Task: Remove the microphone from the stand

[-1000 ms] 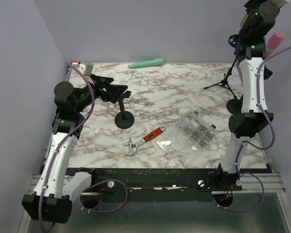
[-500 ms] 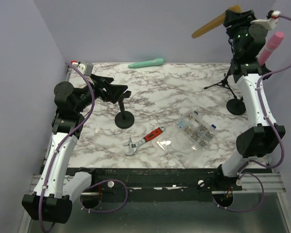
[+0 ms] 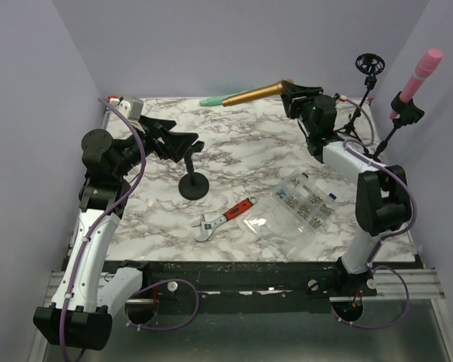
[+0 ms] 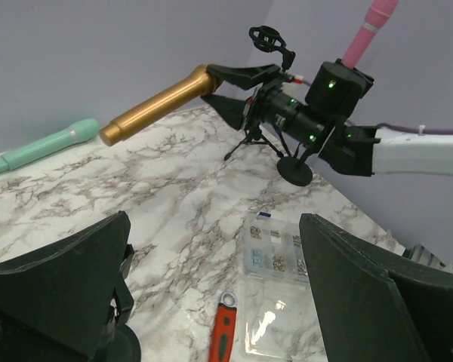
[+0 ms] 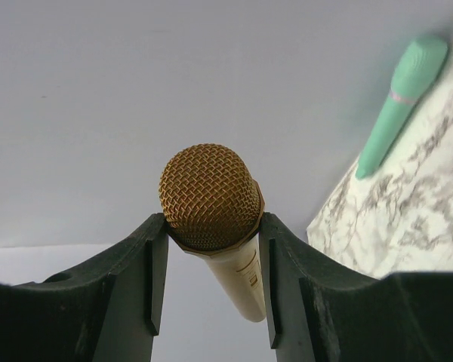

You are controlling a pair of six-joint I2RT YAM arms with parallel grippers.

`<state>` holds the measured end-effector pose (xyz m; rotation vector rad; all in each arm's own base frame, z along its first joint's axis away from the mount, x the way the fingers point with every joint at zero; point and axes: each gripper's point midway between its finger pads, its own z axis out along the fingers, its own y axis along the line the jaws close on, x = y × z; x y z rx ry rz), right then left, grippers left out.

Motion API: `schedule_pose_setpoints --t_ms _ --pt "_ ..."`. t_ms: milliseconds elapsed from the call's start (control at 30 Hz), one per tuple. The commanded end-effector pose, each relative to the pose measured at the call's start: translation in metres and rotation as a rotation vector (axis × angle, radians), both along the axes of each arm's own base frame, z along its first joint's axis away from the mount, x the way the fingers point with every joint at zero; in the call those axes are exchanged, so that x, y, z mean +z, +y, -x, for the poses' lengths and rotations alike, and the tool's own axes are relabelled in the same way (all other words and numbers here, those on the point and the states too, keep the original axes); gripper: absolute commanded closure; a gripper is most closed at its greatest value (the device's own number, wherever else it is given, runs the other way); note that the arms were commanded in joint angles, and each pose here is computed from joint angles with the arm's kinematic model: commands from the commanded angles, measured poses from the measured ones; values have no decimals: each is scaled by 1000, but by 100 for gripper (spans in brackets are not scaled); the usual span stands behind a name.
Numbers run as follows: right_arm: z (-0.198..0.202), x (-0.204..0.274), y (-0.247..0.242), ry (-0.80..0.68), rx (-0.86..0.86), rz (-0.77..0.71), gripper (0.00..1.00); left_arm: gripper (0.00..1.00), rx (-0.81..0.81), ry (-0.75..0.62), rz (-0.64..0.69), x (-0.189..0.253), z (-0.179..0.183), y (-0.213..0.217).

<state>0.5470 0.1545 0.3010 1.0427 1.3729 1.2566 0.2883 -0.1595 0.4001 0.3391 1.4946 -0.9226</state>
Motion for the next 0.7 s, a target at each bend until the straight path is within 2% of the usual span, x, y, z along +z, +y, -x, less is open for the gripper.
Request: schedule_pose_setpoints --t_ms 0,300,400,533,667 --pt "-4 -27 31 38 21 -280 99 1 -10 -46 1 10 8 -2" --pt "-28 -127 85 312 -54 -333 99 1 -12 -54 1 12 11 -2" --pt "-36 -158 99 397 -79 -296 99 1 -9 -57 -1 13 11 -2" --pt "-52 -186 106 440 -92 -292 99 1 -7 -53 -2 12 10 -2" --pt "-70 -199 108 473 -118 -165 99 2 -14 -46 -4 10 9 -3"
